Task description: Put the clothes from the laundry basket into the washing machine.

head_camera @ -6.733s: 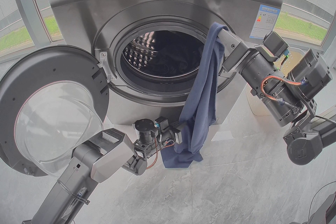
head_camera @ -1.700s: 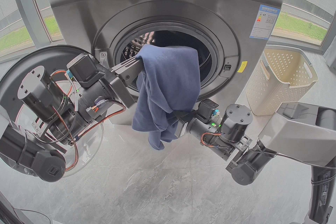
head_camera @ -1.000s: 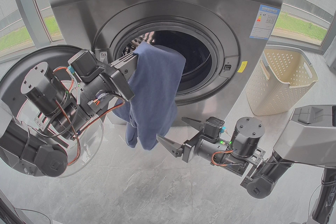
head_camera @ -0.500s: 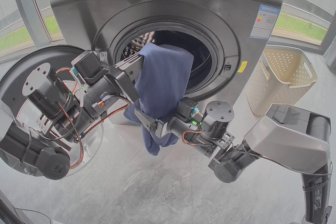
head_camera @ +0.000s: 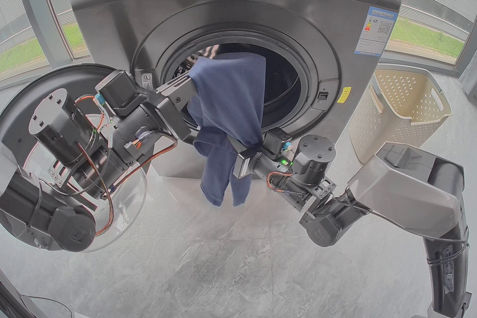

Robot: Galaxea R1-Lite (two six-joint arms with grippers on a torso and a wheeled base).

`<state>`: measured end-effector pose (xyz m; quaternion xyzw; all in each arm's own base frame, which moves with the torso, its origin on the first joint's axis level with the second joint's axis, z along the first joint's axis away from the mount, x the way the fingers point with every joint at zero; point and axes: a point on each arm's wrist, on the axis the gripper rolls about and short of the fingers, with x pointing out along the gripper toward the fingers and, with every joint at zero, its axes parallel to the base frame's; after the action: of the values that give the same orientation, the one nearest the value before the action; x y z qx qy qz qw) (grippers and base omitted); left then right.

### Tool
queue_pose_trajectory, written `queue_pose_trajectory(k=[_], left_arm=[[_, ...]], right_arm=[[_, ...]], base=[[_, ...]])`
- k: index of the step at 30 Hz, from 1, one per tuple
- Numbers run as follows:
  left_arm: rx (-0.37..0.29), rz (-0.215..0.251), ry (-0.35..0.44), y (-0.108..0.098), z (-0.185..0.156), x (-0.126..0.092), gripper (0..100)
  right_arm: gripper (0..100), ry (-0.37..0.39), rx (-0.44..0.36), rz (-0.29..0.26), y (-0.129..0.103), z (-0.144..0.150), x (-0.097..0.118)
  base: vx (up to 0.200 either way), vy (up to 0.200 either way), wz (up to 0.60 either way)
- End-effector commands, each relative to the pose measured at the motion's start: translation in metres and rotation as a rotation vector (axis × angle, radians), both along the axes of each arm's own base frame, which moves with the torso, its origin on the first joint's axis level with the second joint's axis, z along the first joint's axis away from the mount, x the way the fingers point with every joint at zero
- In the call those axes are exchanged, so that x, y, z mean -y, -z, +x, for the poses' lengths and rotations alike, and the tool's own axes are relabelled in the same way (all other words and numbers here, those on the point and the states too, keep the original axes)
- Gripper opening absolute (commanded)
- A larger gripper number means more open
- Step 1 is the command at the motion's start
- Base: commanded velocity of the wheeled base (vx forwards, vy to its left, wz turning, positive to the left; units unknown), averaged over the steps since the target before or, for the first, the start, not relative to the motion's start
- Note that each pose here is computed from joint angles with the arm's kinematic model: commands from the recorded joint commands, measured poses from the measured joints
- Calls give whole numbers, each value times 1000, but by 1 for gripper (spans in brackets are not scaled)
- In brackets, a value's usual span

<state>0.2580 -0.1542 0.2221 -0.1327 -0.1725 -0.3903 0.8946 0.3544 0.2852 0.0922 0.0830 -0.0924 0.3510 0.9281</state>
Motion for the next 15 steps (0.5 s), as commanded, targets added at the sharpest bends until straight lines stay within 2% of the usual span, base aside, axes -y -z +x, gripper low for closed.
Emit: queue_pose_trajectory(k=[1, 3, 6, 7, 8, 11, 15], left_arm=[[-51, 28, -100, 13, 12, -24, 0], [-86, 52, -130, 23, 16, -31, 0], [-167, 155, -152, 55, 18, -36, 0], [-167, 155, -152, 55, 18, -36, 0], [-218, 241, -156, 81, 18, -37, 0], [-273, 335, -159, 111, 17, -37, 0], [-306, 384, -177, 130, 21, -42, 0]], right_arm=[[0, 40, 39, 37, -36, -5, 27], [0, 40, 51, 51, -48, -9, 31], [0, 27, 81, 77, -70, -21, 33], [0, 27, 81, 77, -70, -21, 33], [0, 21, 89, 85, -77, -26, 33], [0, -4, 79, 79, -78, -38, 29], [0, -22, 65, 68, -75, -46, 27]], base=[[0, 0, 0], [0, 0, 0], [0, 0, 0], [0, 0, 0], [0, 0, 0], [0, 0, 0], [0, 0, 0]])
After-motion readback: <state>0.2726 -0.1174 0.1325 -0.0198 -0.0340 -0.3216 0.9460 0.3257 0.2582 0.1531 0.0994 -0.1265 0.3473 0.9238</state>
